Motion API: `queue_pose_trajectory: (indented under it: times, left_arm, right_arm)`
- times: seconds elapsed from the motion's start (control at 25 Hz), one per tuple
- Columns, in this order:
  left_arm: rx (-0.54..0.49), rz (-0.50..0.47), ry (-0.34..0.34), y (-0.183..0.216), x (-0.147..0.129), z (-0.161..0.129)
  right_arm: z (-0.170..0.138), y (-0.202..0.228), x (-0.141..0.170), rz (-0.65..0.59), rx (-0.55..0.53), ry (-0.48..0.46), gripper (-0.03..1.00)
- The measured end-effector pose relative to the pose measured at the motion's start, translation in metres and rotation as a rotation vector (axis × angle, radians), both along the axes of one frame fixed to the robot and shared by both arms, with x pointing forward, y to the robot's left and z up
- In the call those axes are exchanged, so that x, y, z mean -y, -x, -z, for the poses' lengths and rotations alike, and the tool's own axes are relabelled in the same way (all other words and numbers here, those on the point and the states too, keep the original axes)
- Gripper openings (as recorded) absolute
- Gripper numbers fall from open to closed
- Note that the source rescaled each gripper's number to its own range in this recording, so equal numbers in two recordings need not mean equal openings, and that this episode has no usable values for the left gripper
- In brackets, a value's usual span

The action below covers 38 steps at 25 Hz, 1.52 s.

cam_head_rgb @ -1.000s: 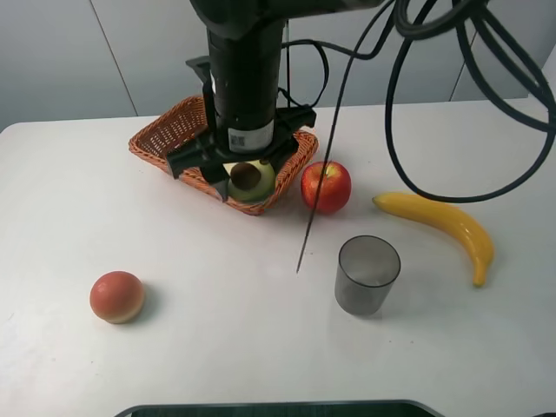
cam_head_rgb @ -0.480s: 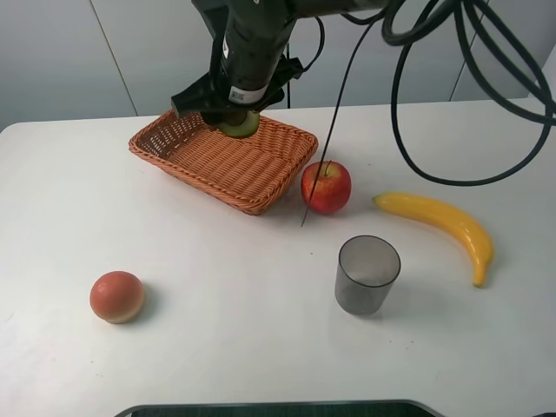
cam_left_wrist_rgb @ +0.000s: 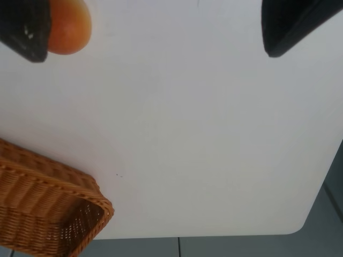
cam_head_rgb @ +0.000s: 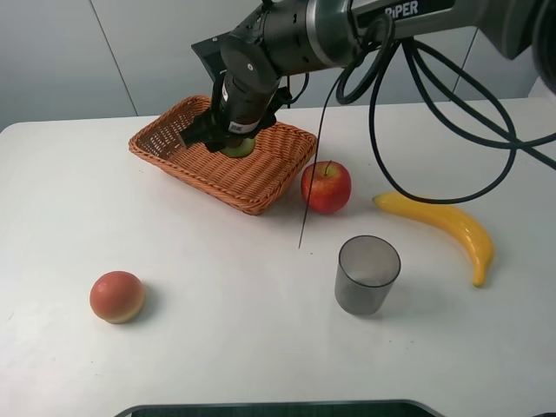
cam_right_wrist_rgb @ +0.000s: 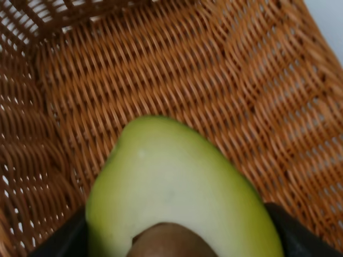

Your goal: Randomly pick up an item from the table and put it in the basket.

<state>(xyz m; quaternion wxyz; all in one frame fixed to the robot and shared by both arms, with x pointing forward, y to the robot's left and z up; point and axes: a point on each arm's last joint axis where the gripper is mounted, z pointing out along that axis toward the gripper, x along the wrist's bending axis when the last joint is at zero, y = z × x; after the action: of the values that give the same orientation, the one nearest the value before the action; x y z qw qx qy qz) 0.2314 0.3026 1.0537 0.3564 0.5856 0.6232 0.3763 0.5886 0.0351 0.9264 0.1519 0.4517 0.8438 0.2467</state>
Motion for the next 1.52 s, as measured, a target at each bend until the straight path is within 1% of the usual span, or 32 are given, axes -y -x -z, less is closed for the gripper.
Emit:
queue_pose_trajectory:
  times: [0.2,0.24,0.28,0.36,0.4,0.44,0.52,0.72,0.84,1.0,1.16,1.28,1.44,1.52]
  left_arm:
    - [0.0,0.0,0.0,0.0,0.0,0.0]
    - [0.0,0.0,0.0,0.0,0.0,0.0]
    - [0.0,0.0,0.0,0.0,0.0,0.0]
    - [0.0,0.0,0.0,0.0,0.0,0.0]
    - [0.0,0.0,0.0,0.0,0.0,0.0]
    - [0.0,0.0,0.0,0.0,0.0,0.0]
    - [0.0,0.0,0.0,0.0,0.0,0.0]
    - [0.0,0.002,-0.003,0.0,0.0,0.0]
    - [0.0,0.002,-0.003,0.0,0.0,0.0]
    - [0.0,0.003,-0.005,0.0,0.0,0.0]
    - [0.0,0.003,-0.005,0.0,0.0,0.0]
    - [0.0,0.003,-0.005,0.0,0.0,0.0]
    - [0.0,0.003,-0.005,0.0,0.0,0.0]
    - [0.0,0.003,-0.005,0.0,0.0,0.0]
  right_arm:
    - [0.006,-0.001,0.0,-0.007,0.002,0.019,0.0]
    - [0.006,-0.001,0.0,-0.004,0.001,0.018,0.08]
    - [0.006,-0.001,0.0,-0.003,0.001,0.017,0.27]
    - [0.006,-0.001,0.0,-0.002,0.0,0.017,0.79]
    - [0.006,-0.001,0.0,-0.001,0.0,0.016,0.88]
    - [0.006,-0.001,0.0,-0.001,0.0,0.016,0.93]
    - [0.006,-0.001,0.001,0.0,-0.002,0.019,0.96]
    - [-0.001,0.001,0.004,0.013,-0.018,0.043,0.97]
    - [-0.012,0.006,0.009,0.039,-0.05,0.058,0.97]
    - [-0.038,0.012,0.022,0.089,-0.098,0.067,0.97]
    - [-0.064,0.014,0.055,0.17,-0.155,0.059,0.97]
    - [-0.076,0.022,0.084,0.233,-0.203,0.034,0.97]
    - [-0.089,0.037,0.132,0.333,-0.256,-0.007,0.97]
    - [-0.091,0.048,0.16,0.388,-0.275,-0.007,0.97]
